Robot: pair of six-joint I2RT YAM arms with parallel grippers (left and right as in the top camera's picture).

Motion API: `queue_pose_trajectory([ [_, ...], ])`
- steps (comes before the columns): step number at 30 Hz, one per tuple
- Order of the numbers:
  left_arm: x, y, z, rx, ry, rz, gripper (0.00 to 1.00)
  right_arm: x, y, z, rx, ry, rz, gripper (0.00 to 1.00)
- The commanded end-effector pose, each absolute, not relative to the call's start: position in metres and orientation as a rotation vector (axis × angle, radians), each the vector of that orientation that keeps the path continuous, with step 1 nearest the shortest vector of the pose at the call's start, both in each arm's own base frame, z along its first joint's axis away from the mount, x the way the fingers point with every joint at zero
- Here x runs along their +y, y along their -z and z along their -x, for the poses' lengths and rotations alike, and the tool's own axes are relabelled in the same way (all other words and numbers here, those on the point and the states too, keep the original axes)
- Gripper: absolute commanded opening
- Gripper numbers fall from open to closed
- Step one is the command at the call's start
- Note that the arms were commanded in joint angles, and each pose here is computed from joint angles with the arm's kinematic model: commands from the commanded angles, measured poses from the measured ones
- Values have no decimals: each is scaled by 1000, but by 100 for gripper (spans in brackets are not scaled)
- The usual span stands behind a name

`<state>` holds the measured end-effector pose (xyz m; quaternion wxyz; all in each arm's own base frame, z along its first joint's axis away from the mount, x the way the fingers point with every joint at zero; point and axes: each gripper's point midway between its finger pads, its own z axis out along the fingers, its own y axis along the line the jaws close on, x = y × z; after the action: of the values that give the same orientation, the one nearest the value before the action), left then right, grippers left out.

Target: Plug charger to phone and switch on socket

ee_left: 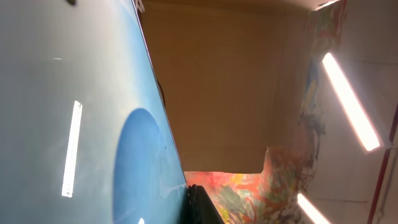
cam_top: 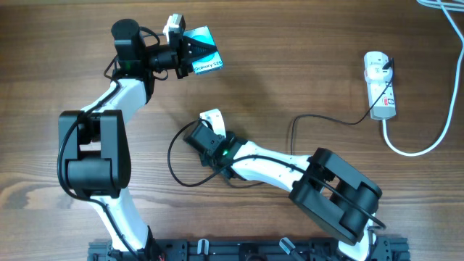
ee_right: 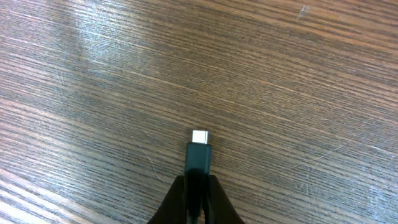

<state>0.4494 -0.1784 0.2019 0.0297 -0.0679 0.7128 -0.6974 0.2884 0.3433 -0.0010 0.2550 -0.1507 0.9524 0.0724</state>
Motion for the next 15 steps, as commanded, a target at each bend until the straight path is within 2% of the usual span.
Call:
queue_pose_trajectory([
  [1, -176, -207, -452, 2178, 2138, 136, 4, 349, 25, -271, 2724, -318, 444, 4],
  [7, -176, -207, -452, 2178, 2137, 136, 4, 365, 5, -262, 2848, -708, 376, 4],
  [15, -176, -207, -452, 2177, 2137, 135, 4, 382, -42, -253, 2749, -1074, 605, 4],
])
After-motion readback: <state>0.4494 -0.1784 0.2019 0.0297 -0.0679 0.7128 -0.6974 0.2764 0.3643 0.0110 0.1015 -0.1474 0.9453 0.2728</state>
